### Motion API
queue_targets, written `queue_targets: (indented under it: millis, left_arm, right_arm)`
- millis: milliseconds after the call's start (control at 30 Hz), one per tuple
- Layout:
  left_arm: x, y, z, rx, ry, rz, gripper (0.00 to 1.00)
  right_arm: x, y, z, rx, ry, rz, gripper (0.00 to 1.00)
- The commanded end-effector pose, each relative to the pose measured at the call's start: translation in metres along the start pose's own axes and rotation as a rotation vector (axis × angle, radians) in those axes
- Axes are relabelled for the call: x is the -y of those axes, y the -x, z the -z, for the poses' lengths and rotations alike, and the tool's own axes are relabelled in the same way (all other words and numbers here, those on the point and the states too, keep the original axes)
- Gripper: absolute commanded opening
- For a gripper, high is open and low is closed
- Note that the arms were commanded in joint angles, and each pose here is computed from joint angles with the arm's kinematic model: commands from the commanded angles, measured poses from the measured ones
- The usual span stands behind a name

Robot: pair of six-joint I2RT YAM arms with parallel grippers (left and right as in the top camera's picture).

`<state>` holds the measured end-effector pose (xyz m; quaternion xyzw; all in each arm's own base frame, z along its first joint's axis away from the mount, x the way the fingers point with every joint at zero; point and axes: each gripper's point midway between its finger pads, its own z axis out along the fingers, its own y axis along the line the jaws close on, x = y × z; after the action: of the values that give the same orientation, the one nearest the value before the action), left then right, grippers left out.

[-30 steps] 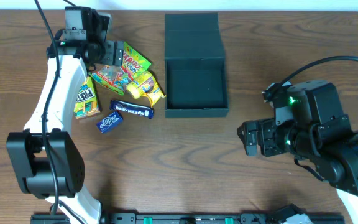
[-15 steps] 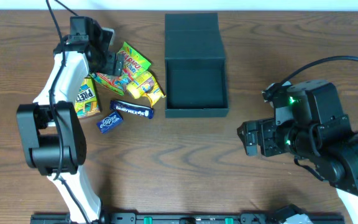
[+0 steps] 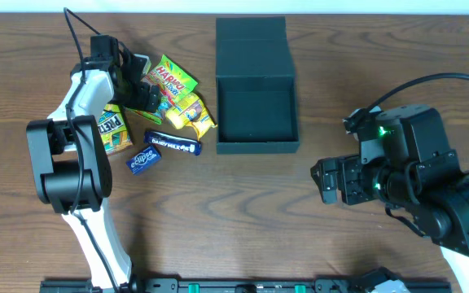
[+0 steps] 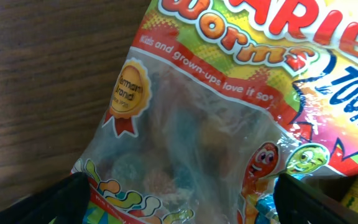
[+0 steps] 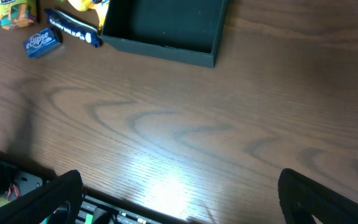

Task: Pack container
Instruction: 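Reach the left gripper to the green Haribo bag and grasp it, then lift the Haribo bag with the left gripper and carry it into the box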

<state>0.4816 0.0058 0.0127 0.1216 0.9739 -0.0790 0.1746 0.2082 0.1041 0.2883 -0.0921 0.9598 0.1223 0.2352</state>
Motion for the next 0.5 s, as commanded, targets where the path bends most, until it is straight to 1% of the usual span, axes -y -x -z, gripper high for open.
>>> queue_targets:
  millis: [0, 33, 67, 100, 200, 333, 367, 467]
  left_arm:
    - [0.0, -0.003, -0.012, -0.014, -0.029, -0.007, 0.95]
    - [0.0, -0.005, -0.013, -0.017, -0.03, -0.005, 0.96]
    - [-0.001, -0.007, -0.016, -0.024, -0.031, -0.003, 1.0]
    - [-0.001, -0.009, -0.02, -0.032, -0.034, -0.001, 0.93]
    - [-0.001, -0.018, -0.031, -0.062, -0.045, 0.007, 0.84]
    - [0.0, -0.026, -0.041, -0.088, -0.053, 0.013, 0.83]
    - [0.0, -0.027, -0.042, -0.093, -0.054, 0.015, 0.79]
    - [-0.001, -0.03, -0.045, -0.102, -0.054, 0.017, 0.6]
  right_arm:
    - [0.001, 0.002, 0.003, 0.011, 0.0, 0.003, 0.99]
    - [0.001, 0.002, 0.003, 0.011, 0.0, 0.003, 0.99]
    - [0.001, 0.002, 0.003, 0.011, 0.001, 0.003, 0.99]
    - [0.001, 0.002, 0.003, 0.011, 0.0, 0.003, 0.99]
    - [0.001, 0.002, 0.003, 0.011, 0.0, 0.003, 0.99]
    - [0.001, 0.002, 0.003, 0.011, 0.001, 0.003, 0.99]
    - [0.001, 0.002, 0.003, 0.011, 0.0, 0.003, 0.99]
    - [0.001, 0.002, 0.003, 0.011, 0.0, 0.003, 0.99]
